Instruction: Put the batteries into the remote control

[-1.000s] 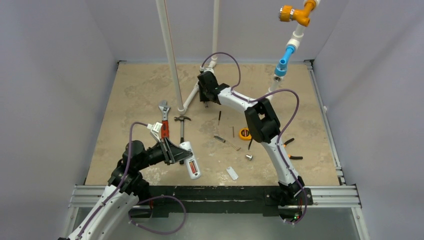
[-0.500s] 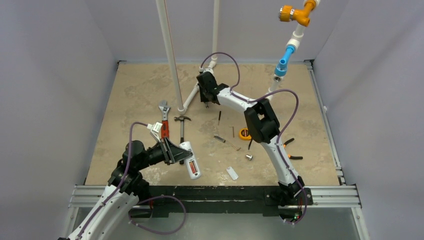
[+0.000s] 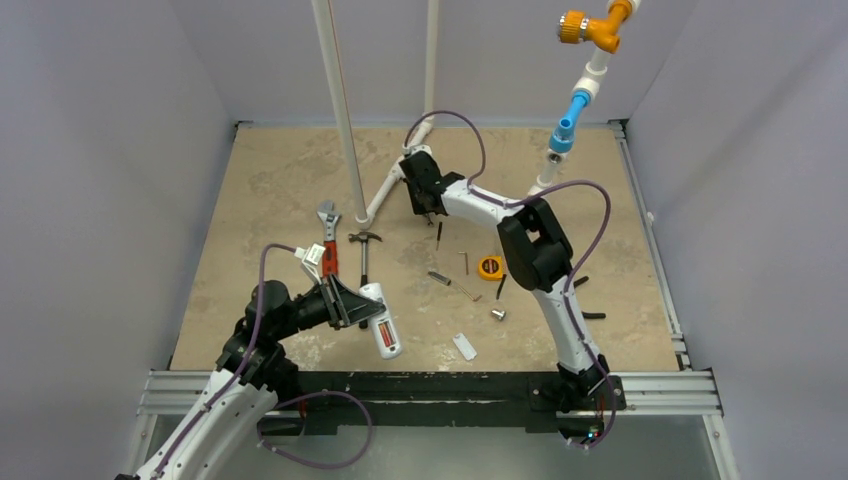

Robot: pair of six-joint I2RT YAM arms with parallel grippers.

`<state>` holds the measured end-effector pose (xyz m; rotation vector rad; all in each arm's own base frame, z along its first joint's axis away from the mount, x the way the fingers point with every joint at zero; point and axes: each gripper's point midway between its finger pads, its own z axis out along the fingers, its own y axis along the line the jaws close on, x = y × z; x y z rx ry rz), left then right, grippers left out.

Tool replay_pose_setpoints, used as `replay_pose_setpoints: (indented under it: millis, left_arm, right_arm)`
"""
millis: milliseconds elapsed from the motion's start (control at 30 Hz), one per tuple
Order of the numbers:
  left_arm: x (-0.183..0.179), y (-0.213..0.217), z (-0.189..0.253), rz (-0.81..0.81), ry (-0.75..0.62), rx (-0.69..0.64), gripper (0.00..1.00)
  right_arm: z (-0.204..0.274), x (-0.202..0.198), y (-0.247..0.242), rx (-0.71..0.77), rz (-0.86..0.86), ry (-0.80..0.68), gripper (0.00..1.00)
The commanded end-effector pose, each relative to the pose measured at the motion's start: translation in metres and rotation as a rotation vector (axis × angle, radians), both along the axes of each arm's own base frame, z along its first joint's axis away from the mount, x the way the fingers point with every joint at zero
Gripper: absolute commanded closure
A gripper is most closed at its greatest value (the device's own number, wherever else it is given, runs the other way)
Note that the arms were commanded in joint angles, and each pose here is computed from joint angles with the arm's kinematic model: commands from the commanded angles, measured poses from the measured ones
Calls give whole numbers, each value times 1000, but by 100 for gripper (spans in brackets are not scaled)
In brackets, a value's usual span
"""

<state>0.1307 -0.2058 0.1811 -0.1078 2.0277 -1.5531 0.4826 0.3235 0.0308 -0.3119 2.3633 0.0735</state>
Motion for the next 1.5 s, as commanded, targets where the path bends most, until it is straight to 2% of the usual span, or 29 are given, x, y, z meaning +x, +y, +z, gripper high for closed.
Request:
replay_pose_setpoints:
  millis: [0, 300, 333, 400, 467, 633, 733, 967, 1200, 1467]
  left_arm:
    - [0, -2, 13, -15, -44, -30, 100]
    - [-1, -1, 13, -17, -40, -19, 100]
    - [-1, -1, 14, -17, -41, -19, 100]
    - [-1, -2, 13, -18, -39, -17, 100]
    - [0, -2, 14, -18, -39, -17, 100]
    - [-1, -1, 17, -15, -47, -13, 100]
    - [-1, 0, 16, -12, -47, -10, 100]
    - [-2, 0, 14, -12, -41, -7, 100]
    - [-2, 0, 14, -12, -42, -7, 100]
    - [-2, 1, 11, -11, -35, -2, 100]
  right_arm:
    - [-21, -55, -27, -138, 59, 132, 87]
    - [-32, -141, -30, -128, 98, 234, 87]
    - [-31, -147, -28, -127, 103, 233, 83]
    - [-26, -148, -26, -124, 95, 219, 65]
    - [-19, -145, -24, -108, 84, 199, 54]
    - [4, -130, -15, -78, 76, 132, 47]
    - [17, -127, -12, -50, 76, 101, 47]
    - [31, -139, 1, -15, 144, 64, 55]
    - [23, -147, 11, -32, 192, 81, 54]
    - [9, -149, 7, -56, 174, 110, 66]
